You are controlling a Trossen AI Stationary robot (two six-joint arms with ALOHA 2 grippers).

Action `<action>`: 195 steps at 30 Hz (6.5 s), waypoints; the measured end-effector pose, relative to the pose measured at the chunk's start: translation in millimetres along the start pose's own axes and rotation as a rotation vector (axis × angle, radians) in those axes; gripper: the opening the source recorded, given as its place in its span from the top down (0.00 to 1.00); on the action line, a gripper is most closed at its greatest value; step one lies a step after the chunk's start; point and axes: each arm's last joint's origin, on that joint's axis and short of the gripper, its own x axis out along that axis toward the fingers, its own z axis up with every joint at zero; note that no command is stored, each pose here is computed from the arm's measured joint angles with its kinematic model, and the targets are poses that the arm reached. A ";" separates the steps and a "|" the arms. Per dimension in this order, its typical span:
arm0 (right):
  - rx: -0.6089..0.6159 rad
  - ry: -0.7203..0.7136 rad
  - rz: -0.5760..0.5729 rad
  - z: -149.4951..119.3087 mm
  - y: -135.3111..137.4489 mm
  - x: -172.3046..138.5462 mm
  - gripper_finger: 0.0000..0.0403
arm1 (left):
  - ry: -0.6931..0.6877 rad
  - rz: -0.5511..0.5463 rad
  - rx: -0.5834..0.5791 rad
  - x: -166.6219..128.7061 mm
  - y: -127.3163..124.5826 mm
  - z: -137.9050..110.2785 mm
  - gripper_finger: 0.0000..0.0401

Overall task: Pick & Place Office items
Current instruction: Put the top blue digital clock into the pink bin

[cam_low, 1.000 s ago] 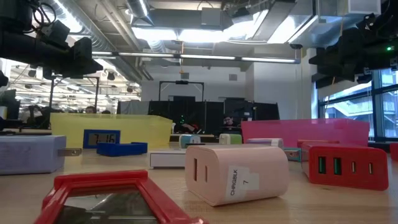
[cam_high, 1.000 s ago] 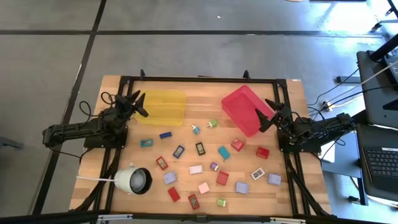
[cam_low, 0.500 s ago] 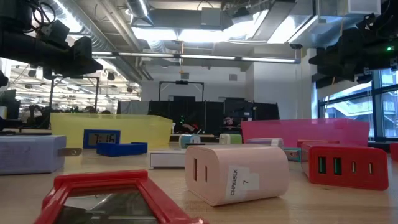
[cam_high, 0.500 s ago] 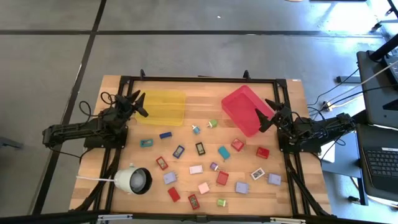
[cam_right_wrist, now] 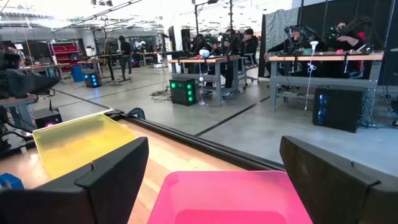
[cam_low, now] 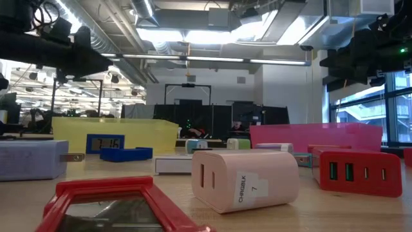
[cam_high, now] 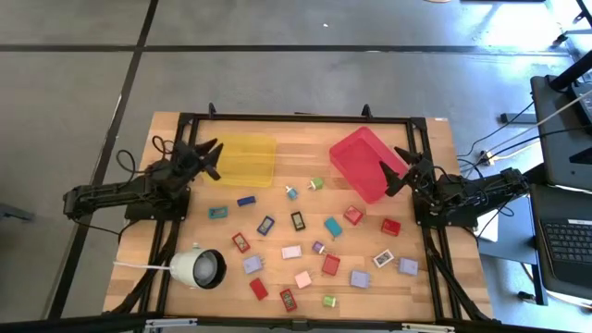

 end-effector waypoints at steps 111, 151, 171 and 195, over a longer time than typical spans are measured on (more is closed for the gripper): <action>0.131 0.015 0.182 0.0 5.2 -0.5 0.09 | 1.014 -0.296 0.498 2.5 -95.0 -59.4 0.47; 0.131 0.015 0.179 -0.1 5.2 -0.5 0.09 | 0.964 -0.372 0.493 -3.0 -84.0 -76.4 0.83; 0.082 -0.056 0.152 8.9 4.0 -0.5 0.09 | 0.371 -0.512 0.216 22.2 -126.2 -32.1 0.82; 0.162 -0.058 0.582 11.3 15.7 -4.7 0.09 | 0.246 -0.603 0.203 78.9 -146.1 -34.2 0.82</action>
